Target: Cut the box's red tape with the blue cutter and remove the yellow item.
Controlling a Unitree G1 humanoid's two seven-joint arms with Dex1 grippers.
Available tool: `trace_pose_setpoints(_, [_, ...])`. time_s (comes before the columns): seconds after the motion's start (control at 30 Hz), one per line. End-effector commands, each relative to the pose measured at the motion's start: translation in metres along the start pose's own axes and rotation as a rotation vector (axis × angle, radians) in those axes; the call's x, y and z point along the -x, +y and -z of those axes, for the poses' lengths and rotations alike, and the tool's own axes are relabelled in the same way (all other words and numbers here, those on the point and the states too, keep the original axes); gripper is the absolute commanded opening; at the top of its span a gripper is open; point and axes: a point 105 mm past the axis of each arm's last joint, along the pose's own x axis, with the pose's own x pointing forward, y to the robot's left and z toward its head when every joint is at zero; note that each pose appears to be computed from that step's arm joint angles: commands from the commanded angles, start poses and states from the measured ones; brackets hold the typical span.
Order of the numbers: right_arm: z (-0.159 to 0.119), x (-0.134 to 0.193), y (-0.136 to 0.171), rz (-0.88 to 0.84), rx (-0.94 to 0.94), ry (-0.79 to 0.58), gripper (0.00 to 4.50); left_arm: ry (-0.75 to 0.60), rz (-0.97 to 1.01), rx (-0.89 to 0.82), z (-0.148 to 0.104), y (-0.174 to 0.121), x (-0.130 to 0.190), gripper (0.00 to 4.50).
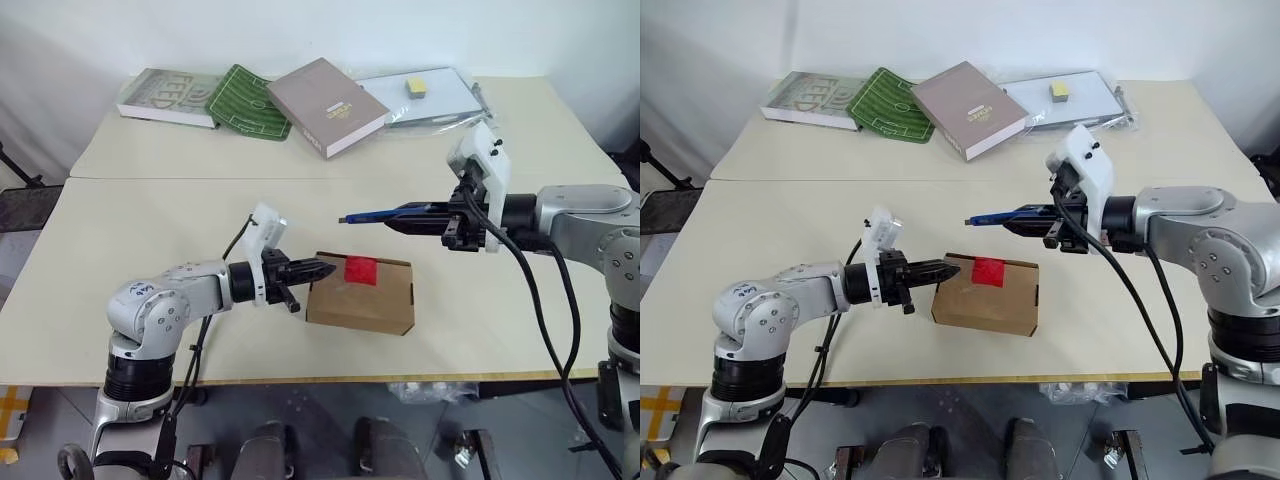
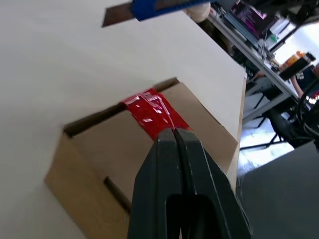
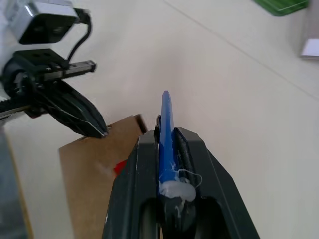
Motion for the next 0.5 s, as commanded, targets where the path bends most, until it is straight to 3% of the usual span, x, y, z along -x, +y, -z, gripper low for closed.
trace_pose_setpoints(0.03, [-0.013,0.006,-0.001,0.004,0.060,-0.030,0.16,-0.004,0.022,-0.017,-0.006,-0.011,0.010,0.02])
trace_pose_setpoints(0.3, [-0.012,0.006,-0.003,0.007,0.050,-0.039,0.16,0.240,0.178,0.071,0.039,-0.042,0.038,0.02])
trace_pose_setpoints(0.5, [-0.012,0.006,-0.003,0.011,0.048,-0.041,0.16,0.221,-0.023,0.016,0.046,-0.005,0.023,0.02])
